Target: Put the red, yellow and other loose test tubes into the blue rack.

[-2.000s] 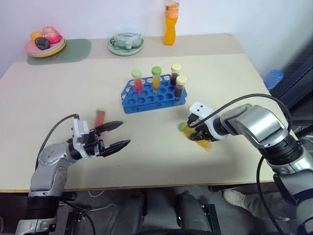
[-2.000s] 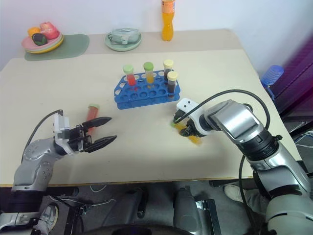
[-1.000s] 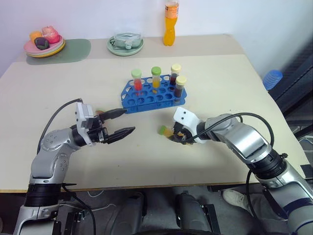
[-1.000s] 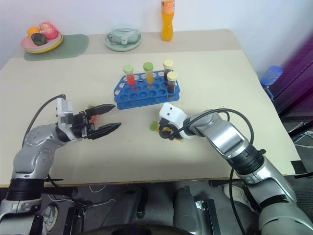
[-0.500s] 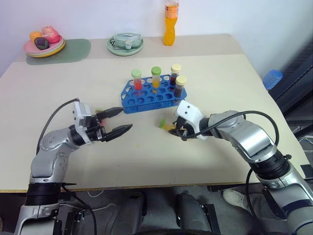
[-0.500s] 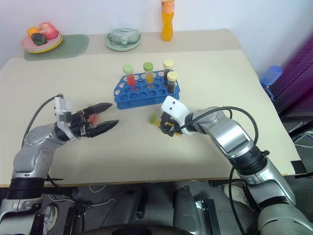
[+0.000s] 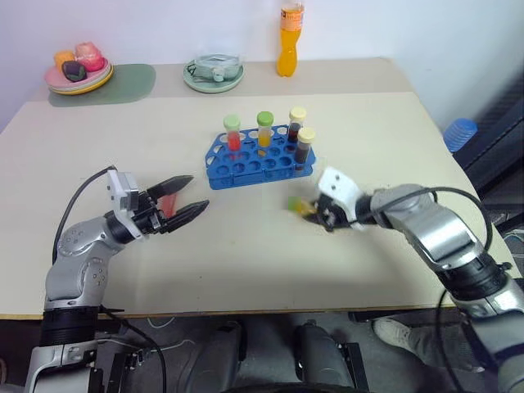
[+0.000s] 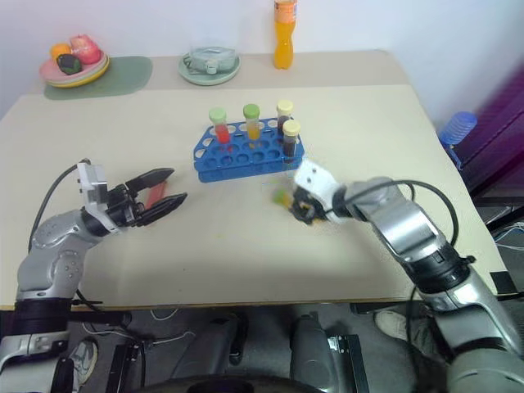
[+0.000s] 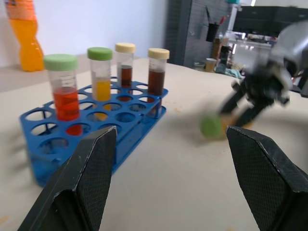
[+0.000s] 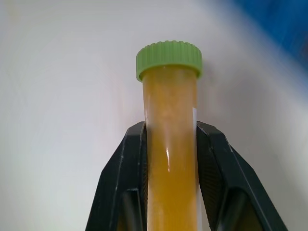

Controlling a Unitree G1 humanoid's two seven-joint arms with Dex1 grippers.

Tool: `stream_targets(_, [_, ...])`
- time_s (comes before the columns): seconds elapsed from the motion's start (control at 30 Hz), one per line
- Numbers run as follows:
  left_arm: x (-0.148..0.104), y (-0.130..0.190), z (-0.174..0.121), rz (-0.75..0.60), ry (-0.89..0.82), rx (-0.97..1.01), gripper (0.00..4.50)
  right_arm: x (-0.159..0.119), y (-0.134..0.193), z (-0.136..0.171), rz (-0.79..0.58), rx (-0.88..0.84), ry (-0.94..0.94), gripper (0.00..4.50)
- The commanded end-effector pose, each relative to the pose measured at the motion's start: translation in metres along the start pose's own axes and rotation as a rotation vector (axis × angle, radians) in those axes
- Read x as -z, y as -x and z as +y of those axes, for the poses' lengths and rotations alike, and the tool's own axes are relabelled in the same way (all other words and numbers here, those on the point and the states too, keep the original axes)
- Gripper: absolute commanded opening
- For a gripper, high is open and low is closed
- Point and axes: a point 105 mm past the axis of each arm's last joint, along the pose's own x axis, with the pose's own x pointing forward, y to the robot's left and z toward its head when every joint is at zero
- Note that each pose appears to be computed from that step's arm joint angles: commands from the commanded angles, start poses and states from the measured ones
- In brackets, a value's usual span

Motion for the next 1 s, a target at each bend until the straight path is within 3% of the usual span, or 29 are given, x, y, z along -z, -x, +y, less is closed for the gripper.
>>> stream_targets(0.03, [-0.01, -0.002, -0.004, -0.017, -0.045, 0.027, 3.73, 0.011, 0.01, 0.002, 0.095, -0.02, 0.057, 0.81])
stream_targets(0.23, [-0.009, -0.002, -0.006, -0.011, -0.041, 0.041, 3.73, 0.026, 0.027, -0.009, 0.196, -0.046, 0.016, 0.81])
stream_targets(0.47, [-0.008, -0.003, -0.008, -0.009, -0.033, 0.059, 3.73, 0.02, 0.029, -0.017, 0.191, -0.045, -0.093, 4.2])
stream_targets(0.5, [-0.008, -0.003, -0.008, -0.01, -0.031, 0.06, 3.73, 0.019, 0.029, -0.016, 0.198, -0.05, -0.118, 4.44])
stream_targets(1.0, [0.0, -0.004, -0.01, -0.012, -0.012, 0.086, 3.73, 0.0, 0.025, -0.027, 0.264, 0.014, -0.212, 4.44])
